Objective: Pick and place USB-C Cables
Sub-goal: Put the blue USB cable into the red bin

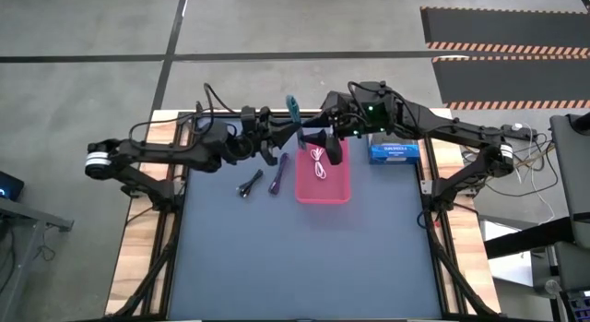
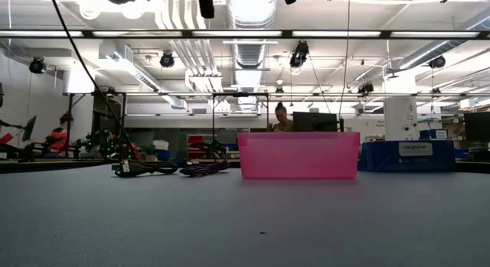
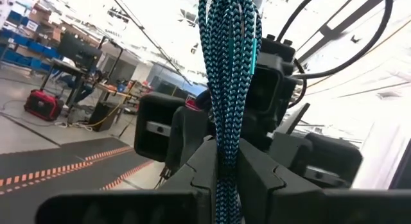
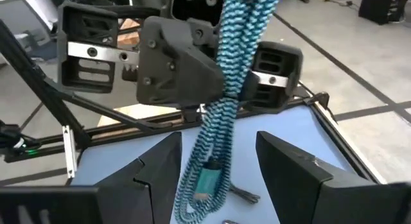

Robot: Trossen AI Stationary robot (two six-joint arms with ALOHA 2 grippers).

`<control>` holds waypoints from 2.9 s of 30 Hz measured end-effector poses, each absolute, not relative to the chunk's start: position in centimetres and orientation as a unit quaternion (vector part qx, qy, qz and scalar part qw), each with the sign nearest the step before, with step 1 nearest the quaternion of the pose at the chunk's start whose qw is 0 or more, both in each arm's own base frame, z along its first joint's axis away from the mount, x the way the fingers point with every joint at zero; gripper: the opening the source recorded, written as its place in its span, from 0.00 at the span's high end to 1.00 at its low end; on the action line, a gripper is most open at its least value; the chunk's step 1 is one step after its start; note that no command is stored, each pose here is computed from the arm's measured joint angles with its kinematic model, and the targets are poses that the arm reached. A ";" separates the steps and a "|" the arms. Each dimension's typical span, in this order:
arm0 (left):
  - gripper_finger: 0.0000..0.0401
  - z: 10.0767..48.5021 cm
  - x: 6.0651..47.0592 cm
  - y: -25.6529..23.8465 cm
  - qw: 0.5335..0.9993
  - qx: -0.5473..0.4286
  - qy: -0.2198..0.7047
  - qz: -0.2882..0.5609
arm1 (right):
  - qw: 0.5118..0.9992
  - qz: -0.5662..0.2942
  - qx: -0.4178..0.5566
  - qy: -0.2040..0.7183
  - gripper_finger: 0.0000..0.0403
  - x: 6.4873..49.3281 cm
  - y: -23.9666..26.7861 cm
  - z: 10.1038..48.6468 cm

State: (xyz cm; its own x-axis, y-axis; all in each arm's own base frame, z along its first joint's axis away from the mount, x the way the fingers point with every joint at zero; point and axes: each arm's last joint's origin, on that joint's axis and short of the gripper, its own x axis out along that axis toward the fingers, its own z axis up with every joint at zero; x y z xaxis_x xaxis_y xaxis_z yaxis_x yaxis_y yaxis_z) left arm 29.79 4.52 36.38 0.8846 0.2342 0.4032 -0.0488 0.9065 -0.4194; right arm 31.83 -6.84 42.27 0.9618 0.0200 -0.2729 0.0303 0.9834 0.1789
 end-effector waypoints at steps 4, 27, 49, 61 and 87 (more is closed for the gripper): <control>0.94 36.1 30.3 4.4 0.950 -0.205 -0.223 0.073 | 0.986 -0.002 0.092 0.138 0.52 32.0 -6.8 42.2; 0.94 36.0 30.6 4.3 0.949 -0.207 -0.228 0.069 | 0.985 -0.003 0.101 0.143 0.95 32.0 -6.8 42.1; 0.55 35.1 28.8 4.1 0.962 -0.212 -0.153 0.077 | 0.944 -0.085 0.204 0.244 0.95 30.1 -7.4 41.3; 0.54 35.6 24.1 4.5 0.979 -0.157 -0.015 0.131 | 0.866 -0.198 0.386 0.250 0.95 29.9 -6.0 41.4; 0.54 39.1 15.2 3.1 0.988 -0.068 -0.037 0.133 | 0.620 -0.375 0.470 0.504 0.95 37.6 -5.8 34.4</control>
State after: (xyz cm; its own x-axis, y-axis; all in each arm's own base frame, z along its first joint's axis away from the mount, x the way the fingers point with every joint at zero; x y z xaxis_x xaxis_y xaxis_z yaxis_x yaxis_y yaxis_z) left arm 15.17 3.07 39.06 0.9616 0.2687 0.0560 -0.2586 0.9552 -0.1441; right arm 37.58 -5.81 34.36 0.2104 0.0082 -0.9776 0.9391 0.2762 0.2045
